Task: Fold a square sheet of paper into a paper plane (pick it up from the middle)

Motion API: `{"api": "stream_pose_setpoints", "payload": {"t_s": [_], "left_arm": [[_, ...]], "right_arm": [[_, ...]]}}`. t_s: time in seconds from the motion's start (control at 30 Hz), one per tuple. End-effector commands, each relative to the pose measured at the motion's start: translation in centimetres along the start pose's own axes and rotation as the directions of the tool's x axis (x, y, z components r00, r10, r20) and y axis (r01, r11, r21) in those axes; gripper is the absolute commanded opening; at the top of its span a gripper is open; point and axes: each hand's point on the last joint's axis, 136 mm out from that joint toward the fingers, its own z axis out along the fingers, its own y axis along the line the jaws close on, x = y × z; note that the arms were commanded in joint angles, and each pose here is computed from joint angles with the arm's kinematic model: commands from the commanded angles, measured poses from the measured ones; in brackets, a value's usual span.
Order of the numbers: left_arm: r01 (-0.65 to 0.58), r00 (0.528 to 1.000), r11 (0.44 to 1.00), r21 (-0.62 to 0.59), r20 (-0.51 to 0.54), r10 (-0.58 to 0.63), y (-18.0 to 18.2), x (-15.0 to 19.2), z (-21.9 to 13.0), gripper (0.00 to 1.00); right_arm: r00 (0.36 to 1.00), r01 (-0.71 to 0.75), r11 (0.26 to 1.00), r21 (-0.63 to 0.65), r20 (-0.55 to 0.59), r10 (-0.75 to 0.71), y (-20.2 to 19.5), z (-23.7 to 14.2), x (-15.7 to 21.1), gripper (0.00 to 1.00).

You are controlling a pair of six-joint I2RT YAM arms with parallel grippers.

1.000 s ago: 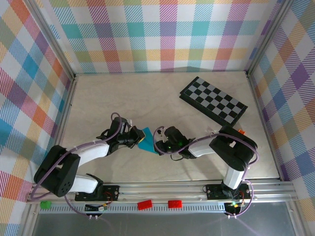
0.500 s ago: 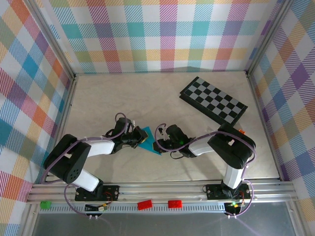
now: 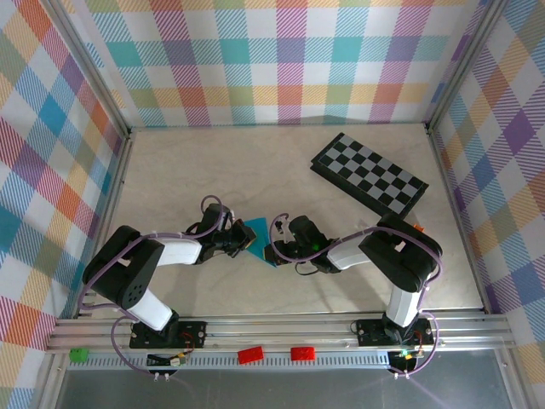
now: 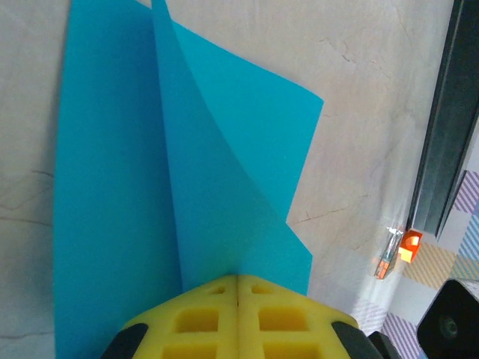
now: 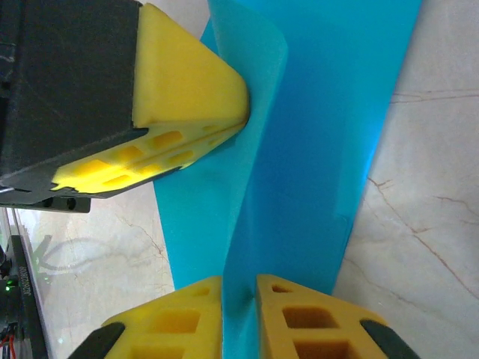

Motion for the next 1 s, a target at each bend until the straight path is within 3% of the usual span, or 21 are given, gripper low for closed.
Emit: {"api": "stream_pose_setpoints", "payload": {"t_s": [0.0, 0.5, 0.8, 0.97], "left_arm": [[-0.047, 0.999, 0.998, 0.033, -0.021, 0.048, -1.4, 0.3, 0.3, 0.04], [-0.105, 0.989, 0.991, 0.086, -0.093, 0.113, -2.4, 1.5, 0.9, 0.04], [-0.126, 0.989, 0.990, 0.056, -0.065, 0.130, -2.1, 1.2, 0.0, 0.06], [-0.125, 0.992, 0.992, -0.004, -0.001, 0.125, -1.1, 0.7, -1.4, 0.17]], "right_arm": [[0.997, -0.036, 0.999, 0.033, -0.066, 0.038, -1.5, 0.4, 2.1, 0.17], [0.996, -0.051, 0.996, 0.074, -0.066, 0.056, -2.4, 0.2, 2.6, 0.19], [0.997, -0.053, 0.995, 0.081, -0.056, 0.057, -2.6, -0.1, 2.7, 0.09], [0.997, -0.050, 0.995, 0.088, -0.059, 0.055, -2.7, -0.1, 2.7, 0.08]]}}
